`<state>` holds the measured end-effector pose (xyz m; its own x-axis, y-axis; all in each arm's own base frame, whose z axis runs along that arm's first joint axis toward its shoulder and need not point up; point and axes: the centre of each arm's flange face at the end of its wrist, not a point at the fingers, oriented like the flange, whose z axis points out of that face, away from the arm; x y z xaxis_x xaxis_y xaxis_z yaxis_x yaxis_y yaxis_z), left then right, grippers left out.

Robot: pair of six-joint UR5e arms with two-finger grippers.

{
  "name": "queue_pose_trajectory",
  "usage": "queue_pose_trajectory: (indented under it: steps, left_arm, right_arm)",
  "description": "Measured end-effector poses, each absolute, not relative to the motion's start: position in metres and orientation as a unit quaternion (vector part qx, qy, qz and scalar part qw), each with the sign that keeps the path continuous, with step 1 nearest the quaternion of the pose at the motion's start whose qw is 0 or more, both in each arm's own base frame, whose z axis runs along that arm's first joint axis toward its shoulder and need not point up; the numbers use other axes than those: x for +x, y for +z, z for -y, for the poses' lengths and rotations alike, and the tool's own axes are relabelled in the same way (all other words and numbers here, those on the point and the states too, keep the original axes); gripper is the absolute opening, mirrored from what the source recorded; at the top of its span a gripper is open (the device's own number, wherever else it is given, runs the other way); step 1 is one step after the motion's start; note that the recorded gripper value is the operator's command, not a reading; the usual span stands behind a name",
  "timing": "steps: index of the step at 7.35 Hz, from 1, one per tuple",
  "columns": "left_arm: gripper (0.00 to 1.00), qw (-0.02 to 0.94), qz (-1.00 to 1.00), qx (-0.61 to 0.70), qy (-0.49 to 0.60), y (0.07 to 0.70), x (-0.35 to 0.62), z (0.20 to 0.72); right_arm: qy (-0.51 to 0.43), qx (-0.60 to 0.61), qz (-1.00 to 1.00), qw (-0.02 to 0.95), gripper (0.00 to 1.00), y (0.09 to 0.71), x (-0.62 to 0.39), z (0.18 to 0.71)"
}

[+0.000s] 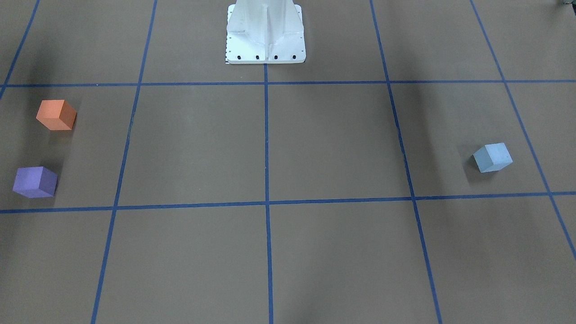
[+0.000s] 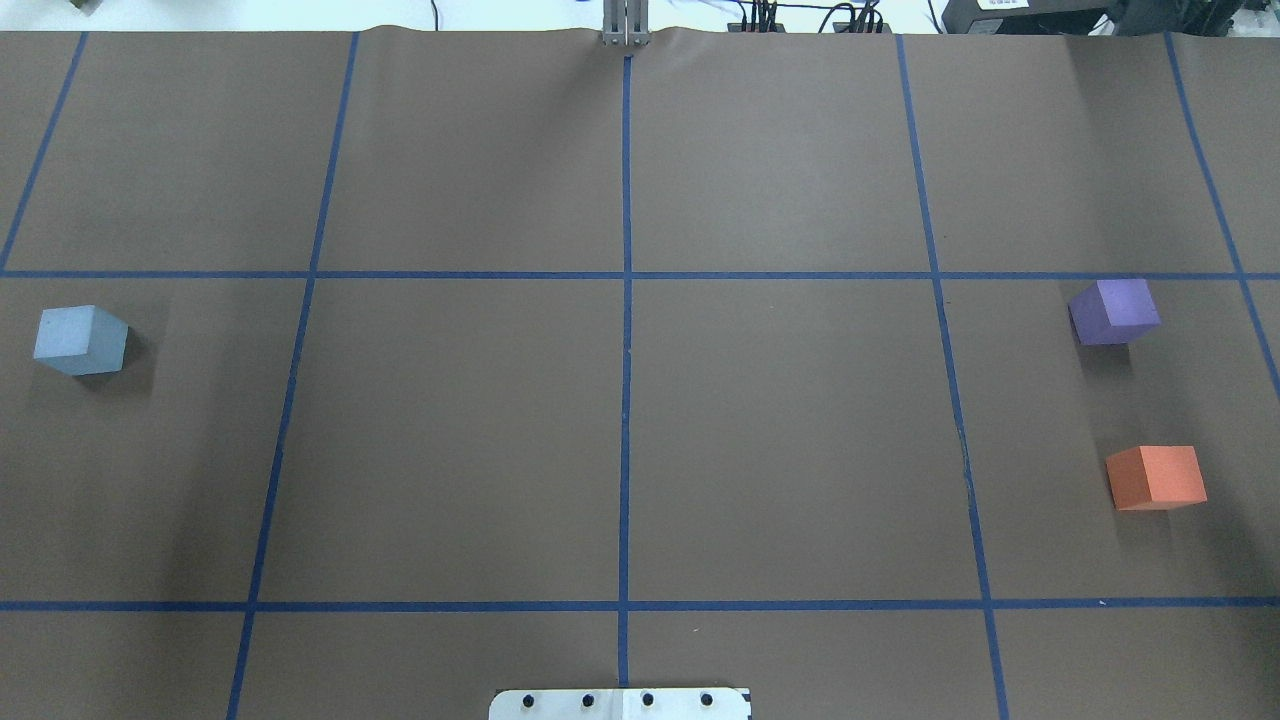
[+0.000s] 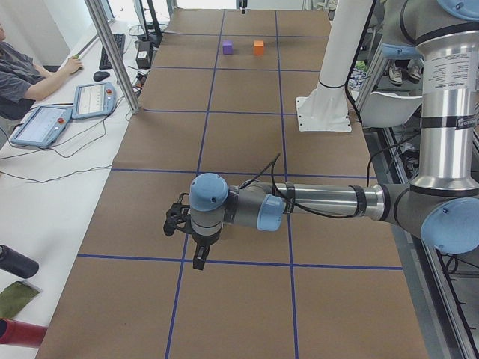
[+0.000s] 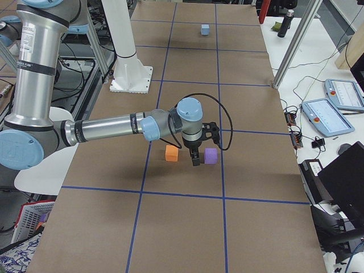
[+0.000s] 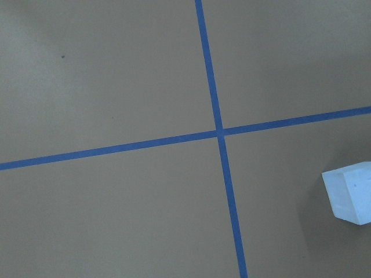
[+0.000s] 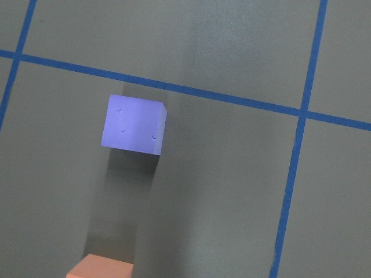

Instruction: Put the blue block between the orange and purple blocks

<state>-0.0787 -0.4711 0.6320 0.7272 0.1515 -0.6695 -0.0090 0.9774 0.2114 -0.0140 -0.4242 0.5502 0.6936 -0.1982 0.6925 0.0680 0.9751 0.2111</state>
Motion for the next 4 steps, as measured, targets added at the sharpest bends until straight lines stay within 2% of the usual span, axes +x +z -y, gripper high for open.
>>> queue_pose_trajectory:
  steps: [4]
  left_arm:
    - [1.00,0.923,-0.368,0.101,0.045,0.6268,-0.0782,0.4727]
  right_arm:
    - [-0.073,0.086,0.385,0.916,1.00,0.5487,-0.0141,0.4245]
